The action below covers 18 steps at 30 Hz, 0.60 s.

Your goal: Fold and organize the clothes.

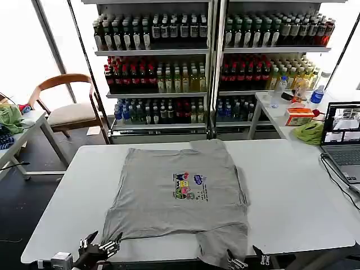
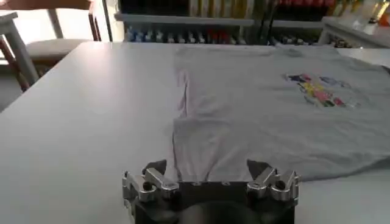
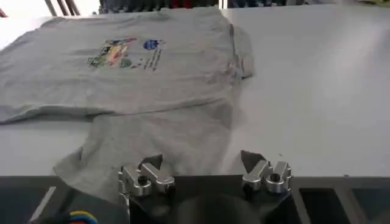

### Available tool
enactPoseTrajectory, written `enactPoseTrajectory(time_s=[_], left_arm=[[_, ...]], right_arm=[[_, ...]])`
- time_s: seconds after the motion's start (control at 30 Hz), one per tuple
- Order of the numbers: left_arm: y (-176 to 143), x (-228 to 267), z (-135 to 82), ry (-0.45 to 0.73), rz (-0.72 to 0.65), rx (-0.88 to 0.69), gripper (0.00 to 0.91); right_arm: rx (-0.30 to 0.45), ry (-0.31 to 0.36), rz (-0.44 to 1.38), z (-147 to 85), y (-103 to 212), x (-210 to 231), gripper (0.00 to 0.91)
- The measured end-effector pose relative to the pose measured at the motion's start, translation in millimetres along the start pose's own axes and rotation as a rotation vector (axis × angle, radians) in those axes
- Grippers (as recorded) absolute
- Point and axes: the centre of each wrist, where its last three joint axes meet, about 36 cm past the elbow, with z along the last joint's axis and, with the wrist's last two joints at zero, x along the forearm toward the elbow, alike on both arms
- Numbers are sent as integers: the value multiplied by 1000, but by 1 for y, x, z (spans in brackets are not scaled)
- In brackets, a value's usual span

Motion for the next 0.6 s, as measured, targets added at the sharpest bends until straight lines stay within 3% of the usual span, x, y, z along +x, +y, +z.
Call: enactPoseTrajectory(time_s=[0.03,0.07,0.1,0.13,0.2,0.23,0.3,0.6], left_arm=[[0,-1,1,2,-3,0,393],[0,-1,2,3,-3,2,393],[1,-1,3,3,-4,1,312],[1,-1,3,4,-5,1,292],[2,-2,5,6,-7,4,212],[2,-2,7,8,-8,5,101],[2,-2,9,9,-10,9,50],[3,0,15,15,-19,20,20]], right_arm=[[2,1,-2,0,1,-1,413],[3,2,-3,1,1,-2,282],[5,3,-6,1,2,-3,151],[5,4,-8,2,3,-4,10],[7,7,-11,3,4,-5,0],[9,8,-13,3,4,-5,0],[10,10,-16,4,4,-5,0],[9,26,-35,7,8,-4,0]])
